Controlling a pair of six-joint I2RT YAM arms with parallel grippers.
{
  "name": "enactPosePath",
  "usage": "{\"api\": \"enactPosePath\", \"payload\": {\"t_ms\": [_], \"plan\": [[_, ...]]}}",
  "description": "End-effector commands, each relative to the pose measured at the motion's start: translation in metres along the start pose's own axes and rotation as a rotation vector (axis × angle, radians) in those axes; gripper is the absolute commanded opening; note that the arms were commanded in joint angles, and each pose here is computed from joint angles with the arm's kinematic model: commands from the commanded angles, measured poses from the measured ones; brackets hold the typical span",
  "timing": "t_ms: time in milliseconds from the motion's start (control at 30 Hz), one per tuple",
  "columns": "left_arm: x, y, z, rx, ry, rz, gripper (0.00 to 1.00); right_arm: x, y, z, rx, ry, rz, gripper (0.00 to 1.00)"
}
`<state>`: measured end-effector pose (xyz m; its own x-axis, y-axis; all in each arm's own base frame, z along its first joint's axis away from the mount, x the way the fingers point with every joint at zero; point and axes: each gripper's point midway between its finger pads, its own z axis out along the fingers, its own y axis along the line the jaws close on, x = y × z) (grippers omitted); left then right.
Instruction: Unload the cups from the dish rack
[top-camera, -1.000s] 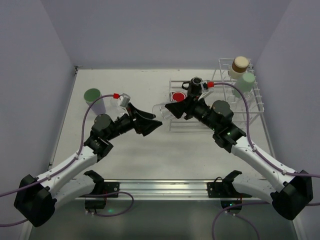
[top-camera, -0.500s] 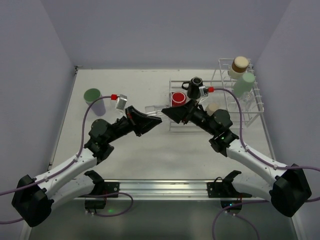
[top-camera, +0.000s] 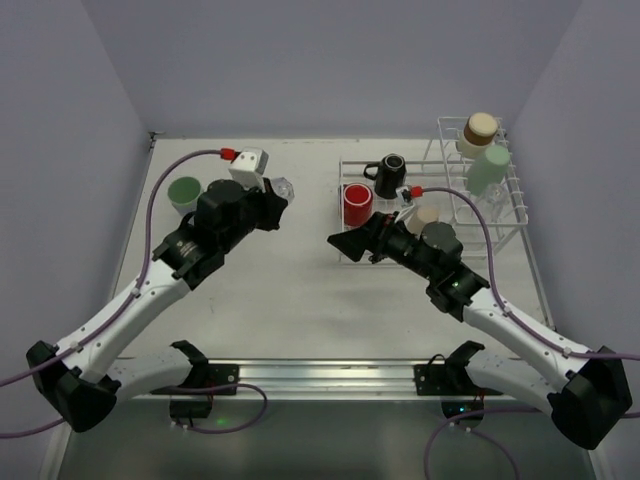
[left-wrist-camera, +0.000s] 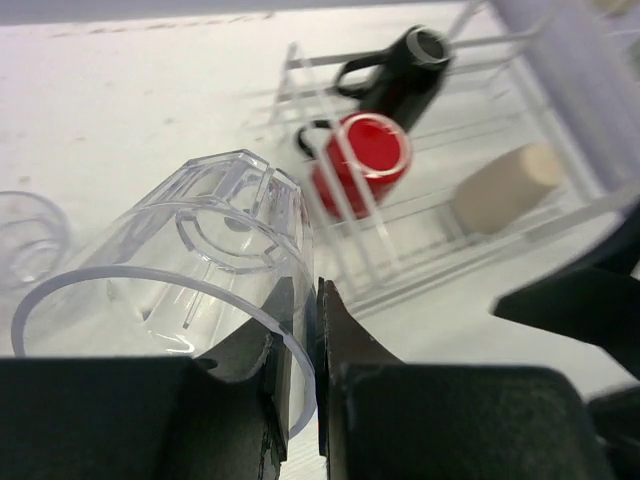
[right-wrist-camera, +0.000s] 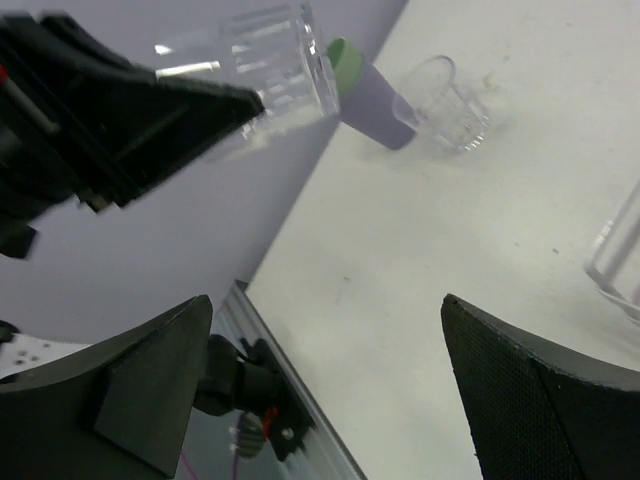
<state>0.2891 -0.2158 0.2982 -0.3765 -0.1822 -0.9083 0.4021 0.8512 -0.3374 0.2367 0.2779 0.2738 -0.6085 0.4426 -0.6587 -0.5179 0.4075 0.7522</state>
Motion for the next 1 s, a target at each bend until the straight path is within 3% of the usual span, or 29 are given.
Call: {"api": "enactPosePath", "payload": {"t_ms": [0,333,967], "plan": [[0.009,0.063,0.007,-0.299,0.180,0.175,0.00,-0.005,-0.010,-0.009,0.096,0.021,-0.121,0.99],[0.007,0.150,0.061,-0.478,0.391,0.173,0.00,-0.007,-0.021,-0.033,0.169,0.022,-0.247,0.99],[0.049,0.204,0.089,-0.551,0.596,0.163,0.00,0.003,-0.040,-0.027,0.210,0.042,-0.244,0.99]]}}
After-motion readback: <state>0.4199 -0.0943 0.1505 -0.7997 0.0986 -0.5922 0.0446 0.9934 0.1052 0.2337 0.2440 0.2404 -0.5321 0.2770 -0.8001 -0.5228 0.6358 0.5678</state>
